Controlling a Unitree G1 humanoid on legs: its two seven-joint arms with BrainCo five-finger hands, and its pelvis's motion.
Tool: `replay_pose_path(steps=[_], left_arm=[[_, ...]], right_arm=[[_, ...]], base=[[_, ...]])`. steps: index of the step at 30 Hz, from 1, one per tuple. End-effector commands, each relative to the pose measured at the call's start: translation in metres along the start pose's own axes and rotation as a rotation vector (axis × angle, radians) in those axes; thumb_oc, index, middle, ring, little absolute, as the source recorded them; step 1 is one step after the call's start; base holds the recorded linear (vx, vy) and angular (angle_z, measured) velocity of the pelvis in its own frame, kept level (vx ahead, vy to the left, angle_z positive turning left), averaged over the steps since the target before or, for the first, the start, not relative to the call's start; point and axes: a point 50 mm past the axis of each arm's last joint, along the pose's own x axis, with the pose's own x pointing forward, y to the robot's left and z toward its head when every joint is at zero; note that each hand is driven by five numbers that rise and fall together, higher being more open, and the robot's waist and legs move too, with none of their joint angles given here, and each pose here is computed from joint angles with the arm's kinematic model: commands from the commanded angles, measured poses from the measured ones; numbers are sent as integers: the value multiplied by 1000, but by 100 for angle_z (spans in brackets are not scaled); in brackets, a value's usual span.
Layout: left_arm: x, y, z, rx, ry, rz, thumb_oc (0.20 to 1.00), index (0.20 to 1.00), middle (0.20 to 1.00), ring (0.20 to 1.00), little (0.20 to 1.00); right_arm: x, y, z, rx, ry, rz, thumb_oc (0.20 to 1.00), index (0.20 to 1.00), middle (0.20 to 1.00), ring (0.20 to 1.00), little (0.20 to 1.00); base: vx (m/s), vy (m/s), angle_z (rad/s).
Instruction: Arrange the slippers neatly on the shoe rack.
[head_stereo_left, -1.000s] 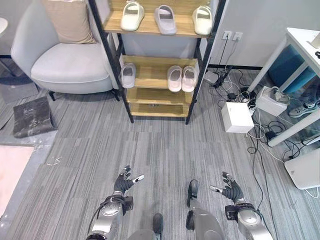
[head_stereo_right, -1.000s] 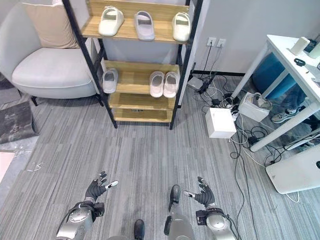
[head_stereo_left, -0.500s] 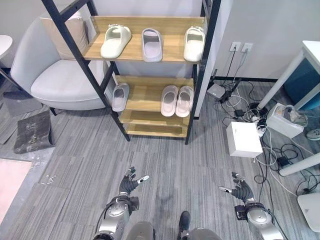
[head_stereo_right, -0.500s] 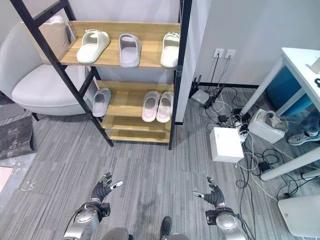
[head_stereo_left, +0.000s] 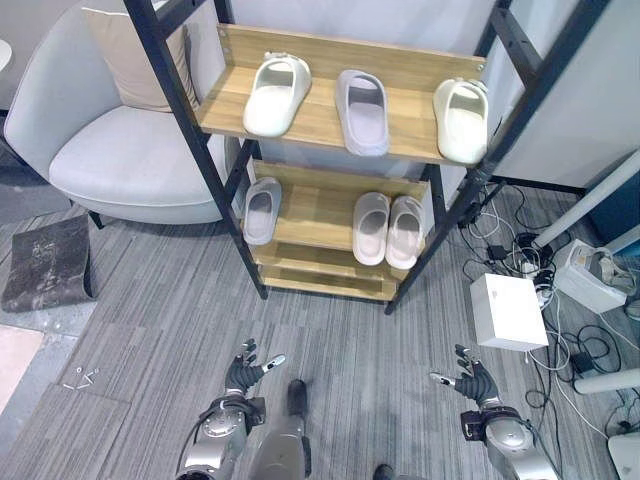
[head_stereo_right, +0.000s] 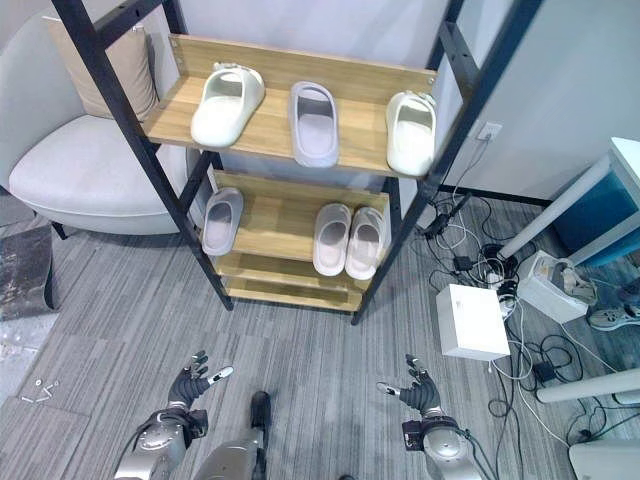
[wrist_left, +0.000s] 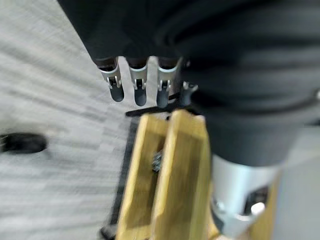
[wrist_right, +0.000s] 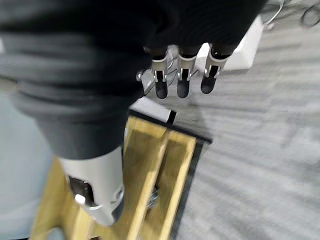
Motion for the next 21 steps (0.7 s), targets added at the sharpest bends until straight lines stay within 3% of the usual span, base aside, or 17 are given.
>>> replay_pose_path(steps=[1,6,11,21], left_arm=[[2,-2,21,32,-109,-27,1000,1000,1000,1000,1000],[2,-5,32,54,-154,-62,1000,1000,1000,1000,1000],[2,-9,35,93,-172,-101,1000,1000,1000,1000,1000],[1,-19,32,59,-163,-125,1000,1000,1000,1000,1000]], right_arm=[[9,2,28,-13,-117,14,1000,1000,1000,1000,1000],[8,5,25,0,-102,22,1000,1000,1000,1000,1000],[5,0,21,1,-93,7,1000,1000,1000,1000,1000],[5,-15,19,-23,-92,-12,1000,1000,1000,1000,1000]], base=[[98,195,7],[275,227,9],[341,-132,27],[99,-139,12]])
